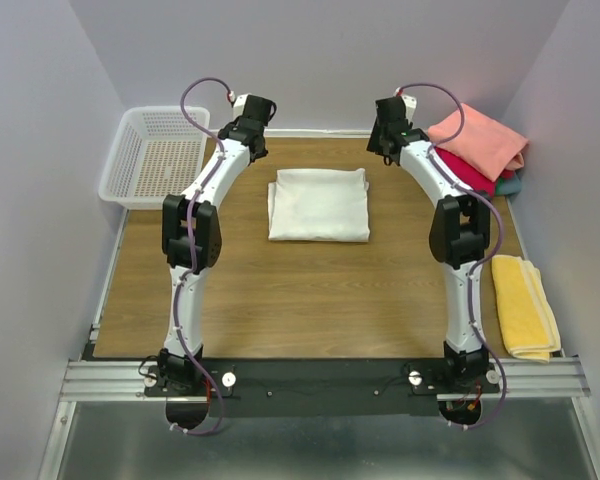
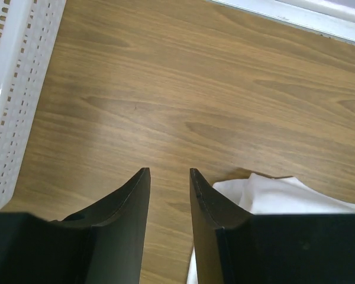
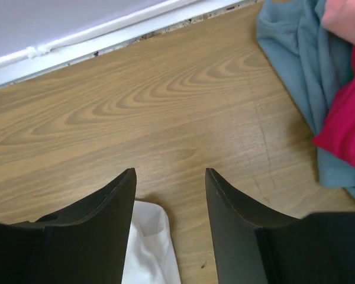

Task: Fold and stack the t-shirts
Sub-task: Fold the tshirt, then neatly place the folded tshirt to the corner

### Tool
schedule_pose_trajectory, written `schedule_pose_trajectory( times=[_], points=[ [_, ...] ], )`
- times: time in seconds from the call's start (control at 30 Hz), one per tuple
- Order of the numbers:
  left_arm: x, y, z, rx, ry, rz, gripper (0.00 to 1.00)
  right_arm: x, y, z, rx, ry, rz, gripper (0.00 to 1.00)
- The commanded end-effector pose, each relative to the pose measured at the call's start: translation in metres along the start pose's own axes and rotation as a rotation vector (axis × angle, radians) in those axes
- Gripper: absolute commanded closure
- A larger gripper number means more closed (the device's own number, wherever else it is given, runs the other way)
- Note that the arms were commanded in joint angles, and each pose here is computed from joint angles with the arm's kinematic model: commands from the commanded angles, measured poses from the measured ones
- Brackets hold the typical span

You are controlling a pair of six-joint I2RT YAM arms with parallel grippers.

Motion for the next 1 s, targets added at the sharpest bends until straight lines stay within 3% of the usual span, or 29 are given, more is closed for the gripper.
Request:
schedule_pose_trajectory(
  times=[0.0,0.07,0.13,0.2,0.33,0.57,0.7,0.97],
  points=[
    [-0.013,-0.016,0.002,-0.030,0.056,0.038,0.59,-0.011,-0.022,-0.002,0.011,-0.057,0.046,0.41],
    [-0.026,-0.020,0.000,-0.069,0.061,0.091,0.59,-0.017,-0.037,-0.003,0.038,-0.059,0.062,0.41],
    [-0.042,-0.025,0.000,-0.115,0.071,0.152,0.60,-0.043,-0.045,-0.002,0.080,-0.075,0.123,0.23],
    [-0.048,-0.031,-0.002,-0.170,0.084,0.162,0.60,-0.045,-0.062,0.001,0.136,-0.072,0.129,0.13],
    [-0.060,-0.039,-0.016,-0.288,0.110,0.211,0.61,-0.065,-0.078,0.006,0.204,-0.052,0.177,0.13],
    [-0.090,-0.043,-0.007,-0.281,0.135,0.284,0.62,-0.103,-0.092,0.026,0.361,-0.035,0.270,0.11],
    [-0.100,-0.042,0.007,-0.249,0.101,0.298,0.62,-0.115,-0.094,0.032,0.418,-0.045,0.256,0.06],
    [-0.092,-0.056,0.006,-0.361,0.020,0.321,0.62,-0.128,-0.085,0.048,0.502,-0.021,0.244,0.04]
  ],
)
Point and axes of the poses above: each gripper's point midway between its finger pads, its own y axis out along the fingers, its own z axis along the line the jaws close on, x = y × z, the point moved 1 cm from there along -y, back along the fingers, and after that the axes turned 15 degrees about -y, right-handed, at the moved point
